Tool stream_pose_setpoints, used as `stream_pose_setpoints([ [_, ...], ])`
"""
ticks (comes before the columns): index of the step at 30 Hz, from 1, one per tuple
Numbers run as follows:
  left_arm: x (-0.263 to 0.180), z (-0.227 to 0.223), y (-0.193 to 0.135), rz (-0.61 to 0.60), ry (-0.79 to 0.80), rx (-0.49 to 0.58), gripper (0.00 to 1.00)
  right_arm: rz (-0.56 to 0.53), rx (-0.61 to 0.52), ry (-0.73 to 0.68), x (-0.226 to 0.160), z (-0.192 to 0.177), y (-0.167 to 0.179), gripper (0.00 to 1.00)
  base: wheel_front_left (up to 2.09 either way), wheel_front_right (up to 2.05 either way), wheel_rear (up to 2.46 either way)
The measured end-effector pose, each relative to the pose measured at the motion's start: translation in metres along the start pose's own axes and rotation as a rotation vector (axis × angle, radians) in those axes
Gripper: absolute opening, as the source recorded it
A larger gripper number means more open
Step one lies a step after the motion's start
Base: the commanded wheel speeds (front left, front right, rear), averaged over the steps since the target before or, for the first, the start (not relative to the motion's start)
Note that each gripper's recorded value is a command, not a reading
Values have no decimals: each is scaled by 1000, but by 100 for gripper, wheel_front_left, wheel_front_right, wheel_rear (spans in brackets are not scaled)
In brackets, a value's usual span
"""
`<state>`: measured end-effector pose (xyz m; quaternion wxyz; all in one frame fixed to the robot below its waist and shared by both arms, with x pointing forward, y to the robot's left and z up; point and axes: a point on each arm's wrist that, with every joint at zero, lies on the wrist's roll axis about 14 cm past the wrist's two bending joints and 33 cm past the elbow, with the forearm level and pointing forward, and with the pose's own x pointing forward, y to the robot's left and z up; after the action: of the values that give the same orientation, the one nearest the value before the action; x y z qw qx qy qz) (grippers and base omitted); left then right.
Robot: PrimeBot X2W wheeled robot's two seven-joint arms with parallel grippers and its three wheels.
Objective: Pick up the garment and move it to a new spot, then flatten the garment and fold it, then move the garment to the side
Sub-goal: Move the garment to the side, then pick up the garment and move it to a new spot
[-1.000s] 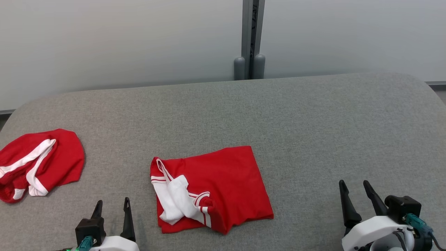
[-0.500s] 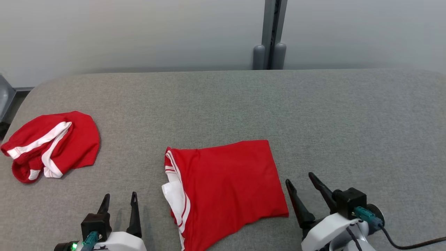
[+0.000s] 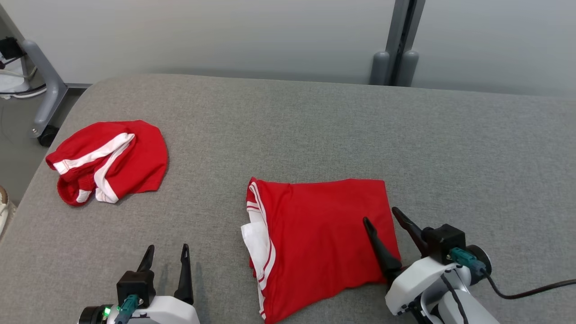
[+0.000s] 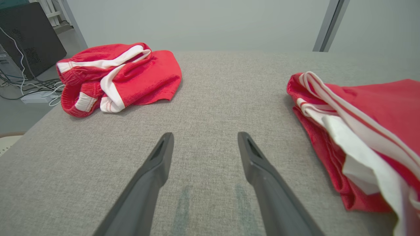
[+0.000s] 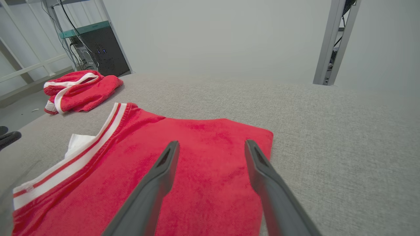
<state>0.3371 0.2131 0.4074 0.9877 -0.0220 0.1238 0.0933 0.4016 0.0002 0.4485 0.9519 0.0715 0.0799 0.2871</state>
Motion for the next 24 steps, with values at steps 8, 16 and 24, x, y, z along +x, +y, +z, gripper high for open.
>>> stream_pose_setpoints([
  [8, 0, -5, 5, 23, 17, -2, 100, -84, 21, 60, 9, -18, -32, 100, 0, 0, 0],
  [16, 8, -9, 6, 30, 36, 0, 100, -123, 57, 149, 15, -48, -48, 100, 0, 0, 0],
  [24, 14, -10, 6, 37, 45, 6, 100, -78, 117, 213, 26, -68, -35, 0, 0, 0, 0],
])
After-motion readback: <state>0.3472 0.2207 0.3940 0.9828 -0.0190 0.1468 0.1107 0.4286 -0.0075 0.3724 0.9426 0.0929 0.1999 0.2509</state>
